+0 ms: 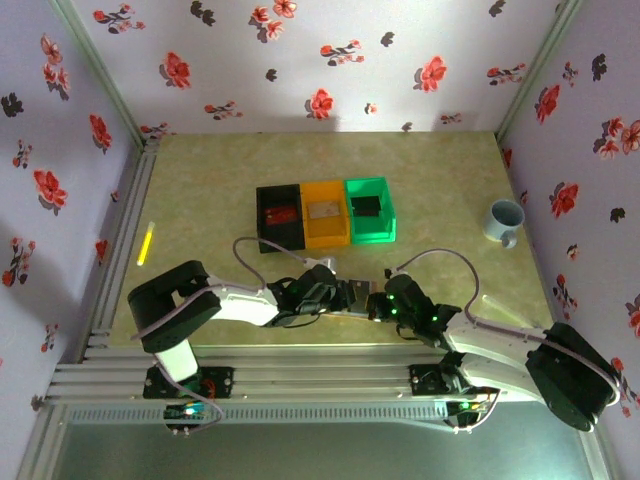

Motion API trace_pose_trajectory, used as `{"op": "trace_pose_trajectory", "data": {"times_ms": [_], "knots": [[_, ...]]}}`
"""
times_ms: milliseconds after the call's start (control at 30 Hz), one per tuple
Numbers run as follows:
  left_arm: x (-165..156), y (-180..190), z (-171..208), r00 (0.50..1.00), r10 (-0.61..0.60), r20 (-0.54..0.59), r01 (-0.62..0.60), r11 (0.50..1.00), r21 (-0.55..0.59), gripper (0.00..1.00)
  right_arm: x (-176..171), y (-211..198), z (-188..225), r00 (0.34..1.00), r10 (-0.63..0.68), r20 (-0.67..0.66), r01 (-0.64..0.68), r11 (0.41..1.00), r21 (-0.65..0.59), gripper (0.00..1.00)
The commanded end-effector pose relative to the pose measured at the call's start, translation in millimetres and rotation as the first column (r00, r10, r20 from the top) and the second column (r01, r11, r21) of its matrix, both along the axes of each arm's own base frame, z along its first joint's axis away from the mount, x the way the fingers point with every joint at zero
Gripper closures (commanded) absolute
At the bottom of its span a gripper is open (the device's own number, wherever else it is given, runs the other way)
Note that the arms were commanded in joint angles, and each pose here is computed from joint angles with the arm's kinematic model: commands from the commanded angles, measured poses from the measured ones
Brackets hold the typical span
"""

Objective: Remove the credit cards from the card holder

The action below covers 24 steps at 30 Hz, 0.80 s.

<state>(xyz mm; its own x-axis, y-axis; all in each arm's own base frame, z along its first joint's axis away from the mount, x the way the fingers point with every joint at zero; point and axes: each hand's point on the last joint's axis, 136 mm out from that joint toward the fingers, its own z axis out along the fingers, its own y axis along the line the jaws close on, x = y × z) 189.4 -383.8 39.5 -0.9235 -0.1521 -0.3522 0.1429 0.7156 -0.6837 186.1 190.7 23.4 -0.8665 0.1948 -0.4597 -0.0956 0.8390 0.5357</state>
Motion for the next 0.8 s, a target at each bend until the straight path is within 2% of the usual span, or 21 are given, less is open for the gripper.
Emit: {"op": "trace_pose_trajectory", "data": {"times_ms": [0, 267, 767], "knots": [[-10, 30, -42, 0.999, -0.002, -0.038, 0.009, 0.983, 0.183, 0.69, -9, -15, -18, 0.998, -0.029, -0.047, 0.026, 0.998, -0.052, 1.00], [-11, 15, -40, 0.999, -0.030, -0.042, 0.036, 0.988, 0.151, 0.70, -10, -13, -19, 0.998, -0.021, -0.051, 0.018, 0.999, -0.045, 1.00], [-14, 15, -44, 0.999, -0.041, -0.035, 0.045, 0.991, 0.127, 0.73, -10, -12, -18, 0.999, -0.013, -0.050, 0.011, 0.999, -0.041, 1.00]]}}
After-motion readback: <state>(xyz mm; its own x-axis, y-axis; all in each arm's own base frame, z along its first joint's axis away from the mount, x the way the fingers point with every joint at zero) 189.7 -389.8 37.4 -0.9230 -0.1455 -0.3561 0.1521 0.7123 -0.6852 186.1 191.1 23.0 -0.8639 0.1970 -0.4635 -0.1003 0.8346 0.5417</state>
